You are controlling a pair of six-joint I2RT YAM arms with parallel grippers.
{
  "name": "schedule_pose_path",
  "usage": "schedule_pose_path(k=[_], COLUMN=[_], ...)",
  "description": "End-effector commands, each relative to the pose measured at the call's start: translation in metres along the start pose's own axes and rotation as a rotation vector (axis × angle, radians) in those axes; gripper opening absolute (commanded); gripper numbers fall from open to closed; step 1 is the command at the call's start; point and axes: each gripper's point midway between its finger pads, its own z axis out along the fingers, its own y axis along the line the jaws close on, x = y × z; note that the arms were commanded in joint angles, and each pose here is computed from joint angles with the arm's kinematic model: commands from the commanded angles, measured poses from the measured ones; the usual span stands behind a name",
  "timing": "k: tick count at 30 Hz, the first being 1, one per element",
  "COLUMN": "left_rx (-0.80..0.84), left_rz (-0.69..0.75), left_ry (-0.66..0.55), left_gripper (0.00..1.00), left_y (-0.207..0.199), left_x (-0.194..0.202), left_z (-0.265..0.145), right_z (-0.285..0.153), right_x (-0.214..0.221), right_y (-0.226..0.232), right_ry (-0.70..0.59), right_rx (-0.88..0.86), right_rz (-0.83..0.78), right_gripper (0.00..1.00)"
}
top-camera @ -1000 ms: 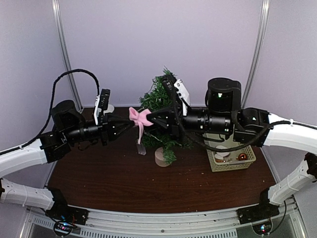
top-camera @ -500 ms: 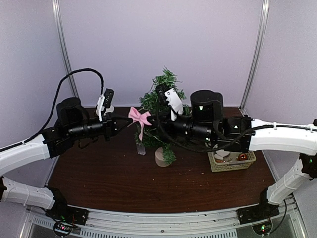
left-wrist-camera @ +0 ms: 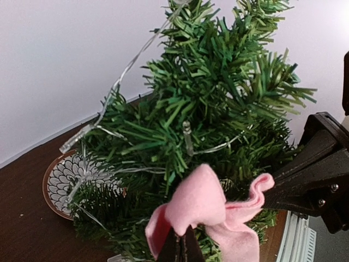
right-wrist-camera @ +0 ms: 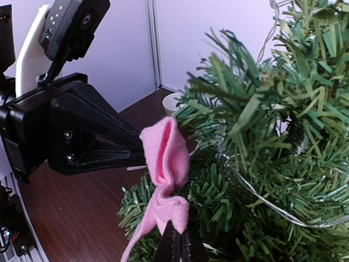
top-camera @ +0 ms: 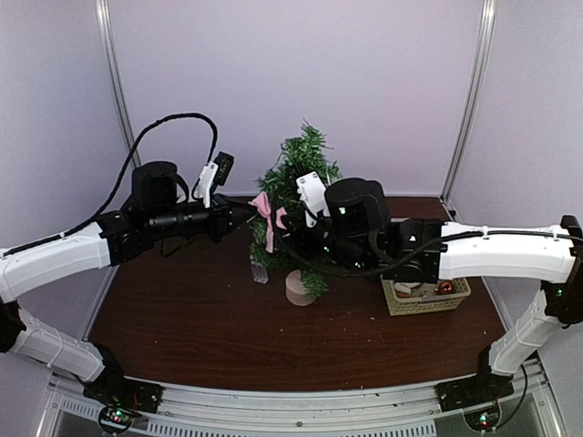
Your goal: Decorate the small christmas tree
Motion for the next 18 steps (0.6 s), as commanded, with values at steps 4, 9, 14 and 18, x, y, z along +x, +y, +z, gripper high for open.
schedule_pose_path(k=[4,9,14,18], left_rx=[-0.043,-0.05,-0.058,-0.06], left_rz=[0.045,0.038,0.032,0.029], left_ry=[-0.002,0.044,0.077,0.083], left_gripper=[0.0,0.0,0.0,0.0], left_y=[0.01,0.014,0.018,0.018], left_x=[-0.016,-0.005,0.005,0.007], left_z=[0.01,0.016,0.018,0.018], right_z=[-0.004,-0.001,-0.004,-0.01], right_x=[-0.006,-0.001,0.003,0.001], right_y=[-0.021,-0.021,-0.022,-0.02], right_ry=[-0.026,0.009,0.025,0.018], right_rx=[0.137,0.151,0.157,0.146], right_rz=[0.015,0.0,0.003,0.016], right_gripper=[0.0,0.07,0.17,0.22])
